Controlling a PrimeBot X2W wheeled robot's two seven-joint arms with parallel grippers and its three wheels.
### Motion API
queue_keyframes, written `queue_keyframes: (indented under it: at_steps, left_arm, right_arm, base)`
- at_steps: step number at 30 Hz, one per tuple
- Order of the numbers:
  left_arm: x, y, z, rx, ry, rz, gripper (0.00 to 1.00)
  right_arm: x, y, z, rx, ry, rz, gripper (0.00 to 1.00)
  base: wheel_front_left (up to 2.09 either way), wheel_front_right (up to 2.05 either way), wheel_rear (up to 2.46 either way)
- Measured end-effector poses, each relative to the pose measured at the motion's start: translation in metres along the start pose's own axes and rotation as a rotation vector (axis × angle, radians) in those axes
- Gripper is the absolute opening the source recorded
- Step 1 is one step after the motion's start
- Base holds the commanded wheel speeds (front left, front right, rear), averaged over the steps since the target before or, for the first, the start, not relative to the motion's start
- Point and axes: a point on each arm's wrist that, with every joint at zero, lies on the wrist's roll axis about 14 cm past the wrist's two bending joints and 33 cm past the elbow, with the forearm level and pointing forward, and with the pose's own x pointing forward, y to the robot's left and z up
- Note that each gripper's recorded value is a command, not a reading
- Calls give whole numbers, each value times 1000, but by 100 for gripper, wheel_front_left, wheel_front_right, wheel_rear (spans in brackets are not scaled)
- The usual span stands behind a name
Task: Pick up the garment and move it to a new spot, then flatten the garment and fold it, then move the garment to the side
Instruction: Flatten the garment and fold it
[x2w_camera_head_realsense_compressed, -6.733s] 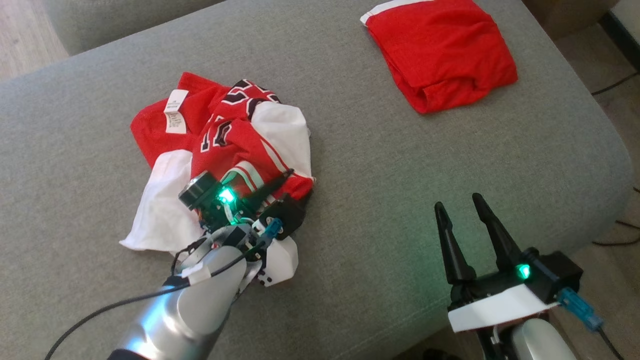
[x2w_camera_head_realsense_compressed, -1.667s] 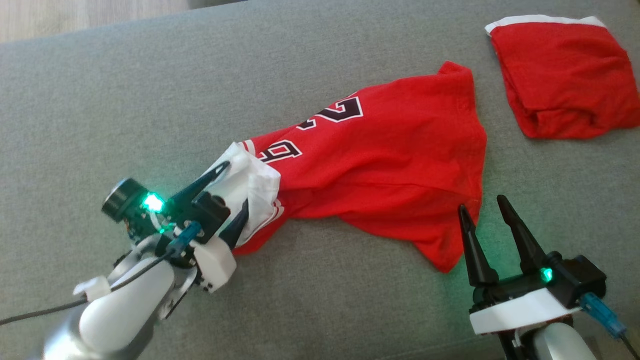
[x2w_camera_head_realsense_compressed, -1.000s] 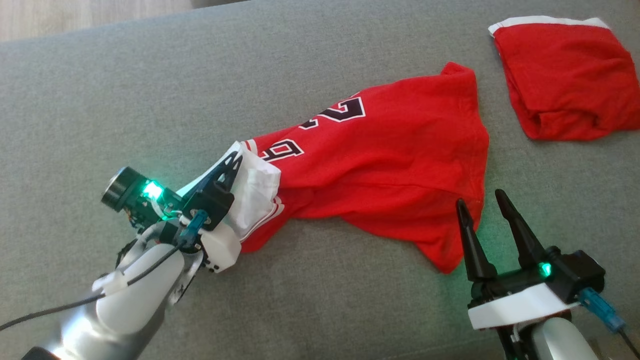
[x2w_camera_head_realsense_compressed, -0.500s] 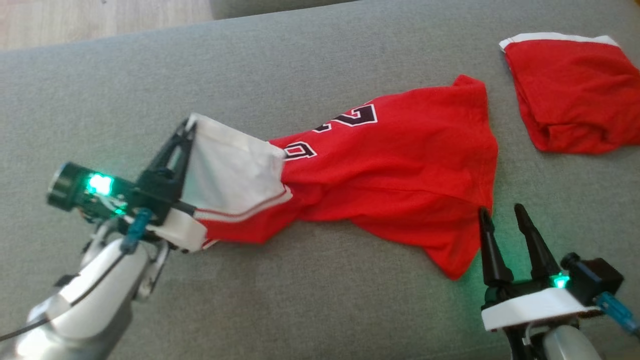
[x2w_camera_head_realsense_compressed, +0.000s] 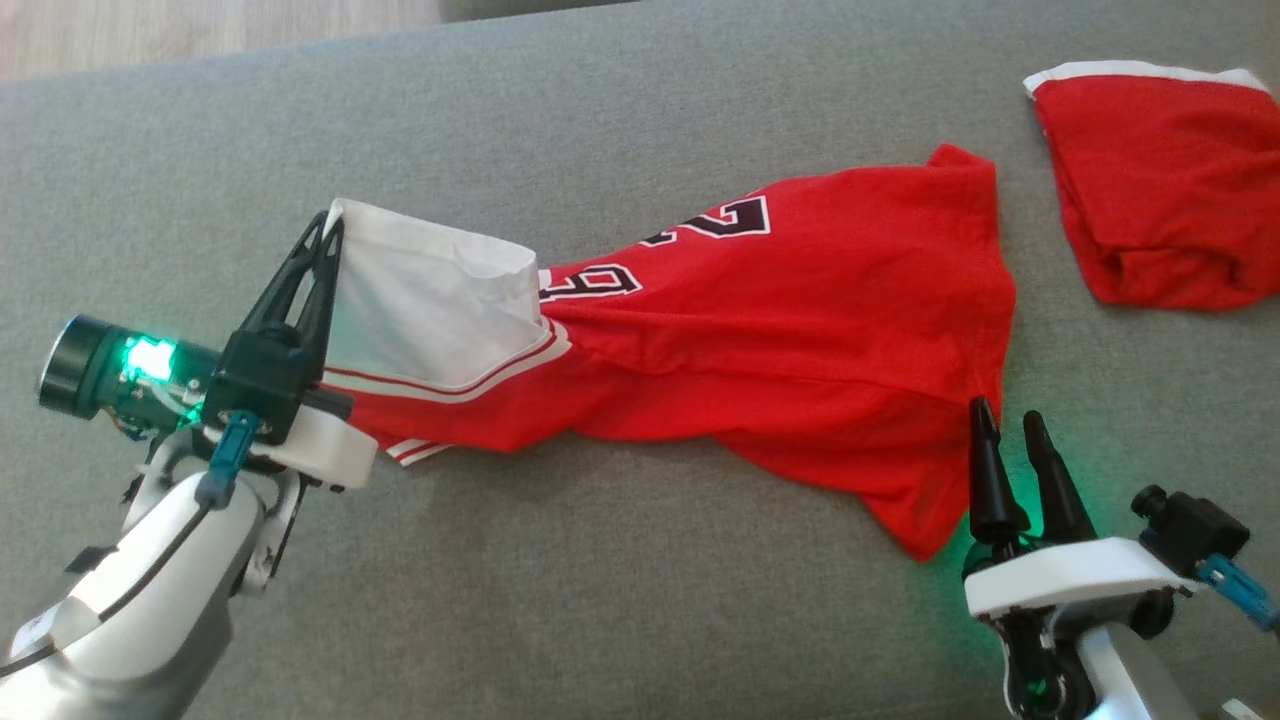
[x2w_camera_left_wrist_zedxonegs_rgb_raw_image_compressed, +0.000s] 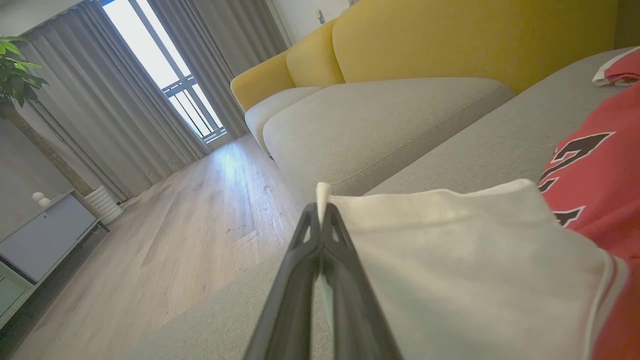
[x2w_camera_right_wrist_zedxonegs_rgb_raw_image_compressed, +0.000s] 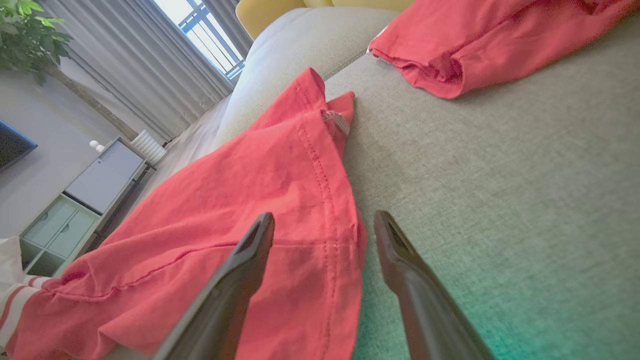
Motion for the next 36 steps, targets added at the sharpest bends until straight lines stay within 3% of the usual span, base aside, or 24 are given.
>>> queue_keyframes:
  at_steps: [9, 11, 13, 14, 17, 24, 36]
  left_arm:
    - [-1, 4, -9, 0, 21, 8, 0]
    - [-1, 4, -9, 1, 22, 10, 0]
    - [-2, 5, -9, 2, 22, 12, 0]
    - [-2, 6, -9, 3, 22, 14, 0]
    - [-3, 7, -8, 4, 21, 17, 0]
    - [-6, 11, 4, 12, -18, 34, 0]
    - [-18, 33, 113, 57, -342, 68, 0]
  right_arm:
    - [10, -3, -19, 89, 63, -25, 100]
    - [13, -2, -18, 85, 62, -20, 82]
    - [16, 0, -16, 81, 60, -13, 46]
    - [16, 1, -16, 80, 61, -10, 39]
    - [15, -1, -19, 83, 71, -17, 0]
    - [14, -1, 1, 52, 13, -5, 0]
    - [-10, 8, 125, -222, -282, 114, 0]
  base:
    - [0, 0, 0]
    - [0, 0, 0]
    - [0, 0, 0]
    - [0, 0, 0]
    - [0, 0, 0]
    - [0, 0, 0]
    - [0, 0, 0]
